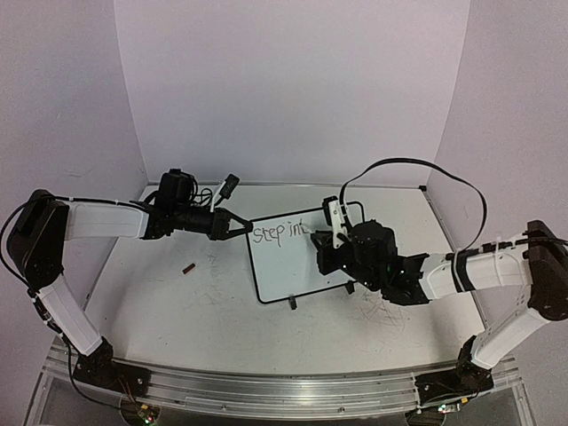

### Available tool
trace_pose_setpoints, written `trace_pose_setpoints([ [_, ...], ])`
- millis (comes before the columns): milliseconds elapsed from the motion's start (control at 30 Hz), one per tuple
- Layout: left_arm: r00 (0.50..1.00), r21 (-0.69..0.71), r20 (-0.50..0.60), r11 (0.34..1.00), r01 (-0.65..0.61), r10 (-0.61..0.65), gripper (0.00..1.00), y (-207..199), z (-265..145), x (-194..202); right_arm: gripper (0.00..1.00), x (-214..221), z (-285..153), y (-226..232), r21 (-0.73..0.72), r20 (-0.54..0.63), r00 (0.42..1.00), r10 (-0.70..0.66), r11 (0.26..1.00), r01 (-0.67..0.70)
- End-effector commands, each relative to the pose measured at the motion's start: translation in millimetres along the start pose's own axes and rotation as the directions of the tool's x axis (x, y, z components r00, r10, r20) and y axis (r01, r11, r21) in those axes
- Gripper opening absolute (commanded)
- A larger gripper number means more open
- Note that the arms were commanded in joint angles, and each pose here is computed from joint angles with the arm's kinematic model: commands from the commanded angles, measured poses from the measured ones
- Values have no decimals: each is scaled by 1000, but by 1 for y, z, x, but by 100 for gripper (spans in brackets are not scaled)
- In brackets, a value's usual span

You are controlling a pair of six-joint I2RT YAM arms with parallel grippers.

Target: Write a sentence on the whiteboard

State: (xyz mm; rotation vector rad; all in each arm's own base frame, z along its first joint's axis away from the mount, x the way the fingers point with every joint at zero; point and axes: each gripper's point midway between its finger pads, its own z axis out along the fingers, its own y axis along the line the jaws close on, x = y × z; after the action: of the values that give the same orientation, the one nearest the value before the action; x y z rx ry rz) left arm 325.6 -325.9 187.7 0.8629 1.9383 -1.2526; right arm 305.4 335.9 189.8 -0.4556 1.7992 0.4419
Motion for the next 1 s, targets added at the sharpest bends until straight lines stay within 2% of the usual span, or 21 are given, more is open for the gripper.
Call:
trace_pose_setpoints([
  [0,998,-27,37,998,-54,55,0,-3,-6,-18,0,-19,7,3,5,51,999,11,1000,-11],
  [333,998,-27,37,998,-56,57,0,-4,-7,-18,0,-10,13,-8,69,26,1000,13,997,-15],
  [733,998,-30,35,998,-53,54,0,-2,-6,-17,0,-11,0,-27,151,27,999,27,988,-31],
  [833,998,-31,36,998,-54,55,0,-2,-6,-18,0,-15,-7,-31,155,48,998,36,987,-43],
  [967,998,-31,34,998,-53,54,0,-1,-5,-17,0,-19,-14,-22,79,68,997,36,996,-42],
])
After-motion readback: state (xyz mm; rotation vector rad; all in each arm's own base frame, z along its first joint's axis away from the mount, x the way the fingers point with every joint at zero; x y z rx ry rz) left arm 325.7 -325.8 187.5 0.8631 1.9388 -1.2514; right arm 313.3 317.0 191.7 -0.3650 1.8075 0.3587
